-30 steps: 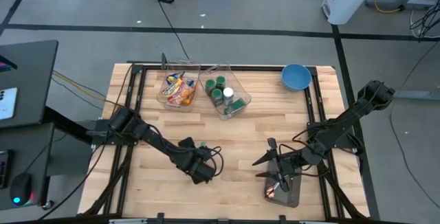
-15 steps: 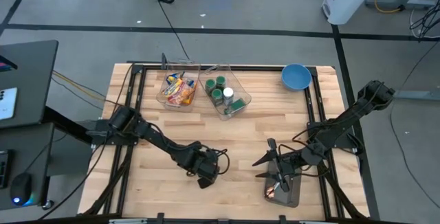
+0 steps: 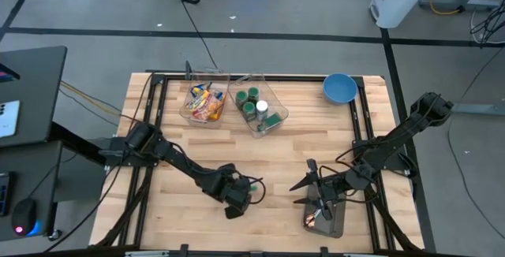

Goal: Pick & Place Food Item
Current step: Put the green spoon into the gray bin

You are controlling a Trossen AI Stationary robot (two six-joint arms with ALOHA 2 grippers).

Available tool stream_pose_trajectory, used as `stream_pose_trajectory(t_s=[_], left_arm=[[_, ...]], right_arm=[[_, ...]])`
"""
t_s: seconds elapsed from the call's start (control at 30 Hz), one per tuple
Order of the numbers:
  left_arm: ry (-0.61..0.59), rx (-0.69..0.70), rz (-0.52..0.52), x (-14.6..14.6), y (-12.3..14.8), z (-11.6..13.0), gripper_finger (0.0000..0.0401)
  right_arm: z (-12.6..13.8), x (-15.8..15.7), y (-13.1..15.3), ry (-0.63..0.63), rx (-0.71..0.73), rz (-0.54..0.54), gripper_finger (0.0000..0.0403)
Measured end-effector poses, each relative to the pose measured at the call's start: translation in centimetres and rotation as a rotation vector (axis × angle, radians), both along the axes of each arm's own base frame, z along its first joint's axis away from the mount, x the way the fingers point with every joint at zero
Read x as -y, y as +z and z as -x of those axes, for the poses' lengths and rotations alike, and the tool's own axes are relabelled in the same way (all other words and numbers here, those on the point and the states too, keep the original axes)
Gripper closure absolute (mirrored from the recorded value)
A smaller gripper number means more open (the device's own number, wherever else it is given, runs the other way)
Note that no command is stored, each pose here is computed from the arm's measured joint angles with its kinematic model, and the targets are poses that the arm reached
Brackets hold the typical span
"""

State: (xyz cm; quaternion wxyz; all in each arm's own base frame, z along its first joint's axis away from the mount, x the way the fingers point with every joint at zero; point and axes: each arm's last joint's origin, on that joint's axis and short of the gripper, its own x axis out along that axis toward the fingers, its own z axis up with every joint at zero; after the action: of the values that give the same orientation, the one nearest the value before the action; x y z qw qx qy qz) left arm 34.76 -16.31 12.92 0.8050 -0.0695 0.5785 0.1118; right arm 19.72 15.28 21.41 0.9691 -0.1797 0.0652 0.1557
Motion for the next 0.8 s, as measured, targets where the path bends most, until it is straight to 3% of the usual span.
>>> stream_pose_trajectory(t_s=[0.13,0.3,0.67,0.8], left_arm=[[-0.025,0.106,-0.071,-0.2,1.1,-0.5,0.0398],[-0.041,0.269,-0.133,-0.4,4.3,-0.8,0.0400],[-0.056,0.430,-0.341,-0.3,8.5,0.3,0.0401],[-0.058,0.458,-0.372,-0.1,9.3,0.6,0.0401]], right_arm=[[0.0,0.0,-0.1,0.000,-0.006,0.003,0.0217],[0.0,0.0,-0.2,-0.002,-0.018,0.001,0.0217],[0.4,-0.5,-0.2,0.026,-0.019,0.010,0.0217],[0.0,0.4,-0.5,-0.050,-0.035,-0.017,0.0217]])
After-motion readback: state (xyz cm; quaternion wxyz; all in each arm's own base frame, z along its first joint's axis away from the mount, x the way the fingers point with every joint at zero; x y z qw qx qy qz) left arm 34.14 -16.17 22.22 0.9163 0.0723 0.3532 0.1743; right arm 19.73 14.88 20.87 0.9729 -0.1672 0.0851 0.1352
